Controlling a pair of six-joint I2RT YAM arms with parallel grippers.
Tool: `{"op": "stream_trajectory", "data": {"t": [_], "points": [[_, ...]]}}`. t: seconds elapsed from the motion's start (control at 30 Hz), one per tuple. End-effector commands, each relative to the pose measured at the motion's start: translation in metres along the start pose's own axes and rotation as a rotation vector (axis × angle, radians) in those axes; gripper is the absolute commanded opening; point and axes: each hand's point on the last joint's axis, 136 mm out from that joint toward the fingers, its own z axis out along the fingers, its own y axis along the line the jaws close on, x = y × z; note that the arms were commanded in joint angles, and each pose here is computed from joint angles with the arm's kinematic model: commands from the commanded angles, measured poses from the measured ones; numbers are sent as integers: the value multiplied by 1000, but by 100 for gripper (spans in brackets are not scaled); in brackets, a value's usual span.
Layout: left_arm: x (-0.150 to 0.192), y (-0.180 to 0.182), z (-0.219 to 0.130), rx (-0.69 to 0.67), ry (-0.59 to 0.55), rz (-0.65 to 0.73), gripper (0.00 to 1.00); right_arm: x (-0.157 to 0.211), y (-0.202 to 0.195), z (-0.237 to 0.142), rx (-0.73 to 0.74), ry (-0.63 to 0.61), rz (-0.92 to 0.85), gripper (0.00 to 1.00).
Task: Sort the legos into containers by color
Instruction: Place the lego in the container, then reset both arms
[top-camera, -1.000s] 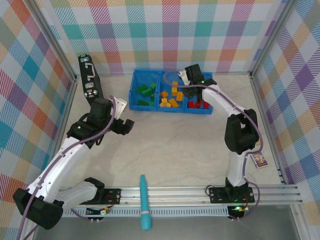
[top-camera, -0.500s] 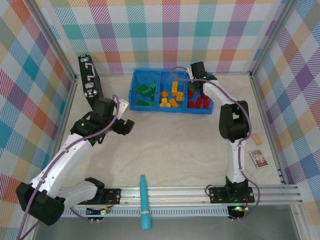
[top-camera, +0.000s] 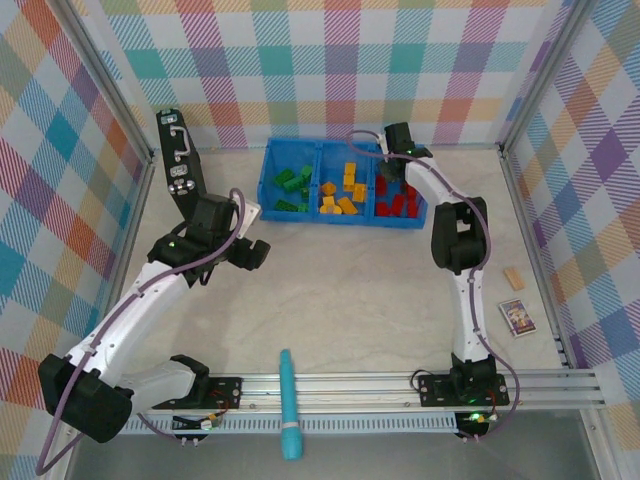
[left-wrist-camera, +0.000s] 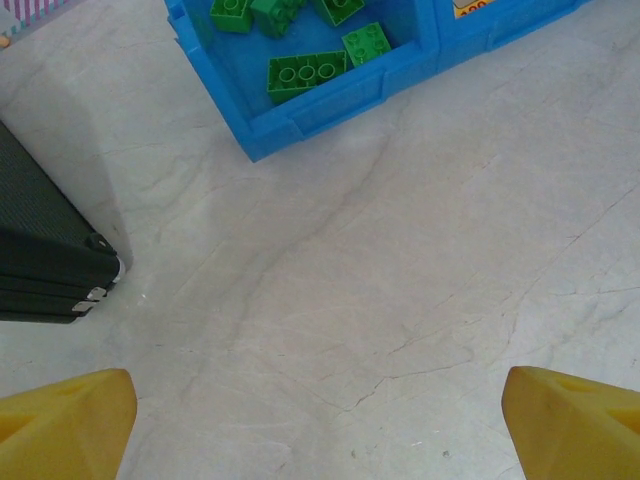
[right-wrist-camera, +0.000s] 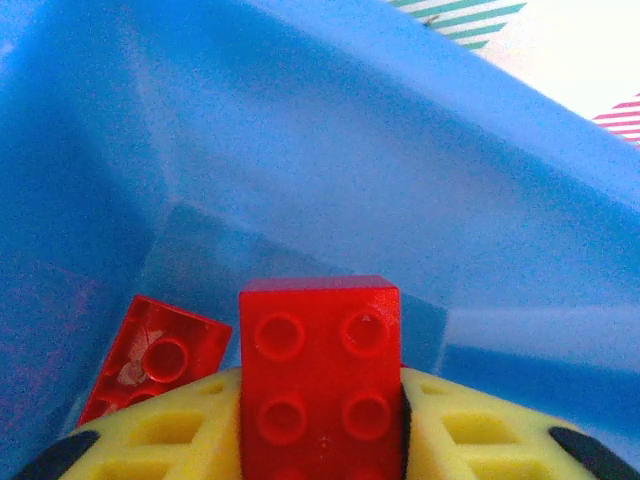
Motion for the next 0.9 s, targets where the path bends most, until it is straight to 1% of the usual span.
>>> {"op": "stream_trajectory", "data": {"t": [0.0,0.1,0.2,0.27,0.33,0.37,0.4,0.47,0.6,0.63,0.67,0.77,0.87], "points": [[-9,9,-5,-35,-15,-1,94,-10,2,-7,-34,-19,26,46],[-7,25,2,-125,-24,-25,95,-12,2,-16,-45,-38,37,55],[-6,40,11,-195,-63,-90,96,-17,0,-26,-53,-60,48,57],[-8,45,17,-218,-102,-128,95,-22,0,-36,-70,-76,56,58],[-10,55,22,-272,-145,-165,96,-26,1,-47,-85,-96,54,61],[-5,61,26,-305,-153,-189,96,-28,3,-53,-99,-107,50,64],[-7,68,27,-334,-189,-222,96,-30,4,-60,-109,-119,45,66],[-3,82,29,-381,-223,-288,96,-33,6,-74,-127,-141,41,70],[11,97,36,-446,-282,-367,96,-40,7,-104,-163,-219,62,82],[17,100,39,-468,-292,-389,96,-41,8,-111,-173,-240,68,87],[22,101,43,-484,-311,-409,97,-41,8,-117,-180,-260,73,99],[37,99,57,-489,-378,-435,99,-37,9,-133,-189,-279,81,99],[52,102,68,-523,-410,-438,100,-27,8,-147,-192,-277,95,99]]}}
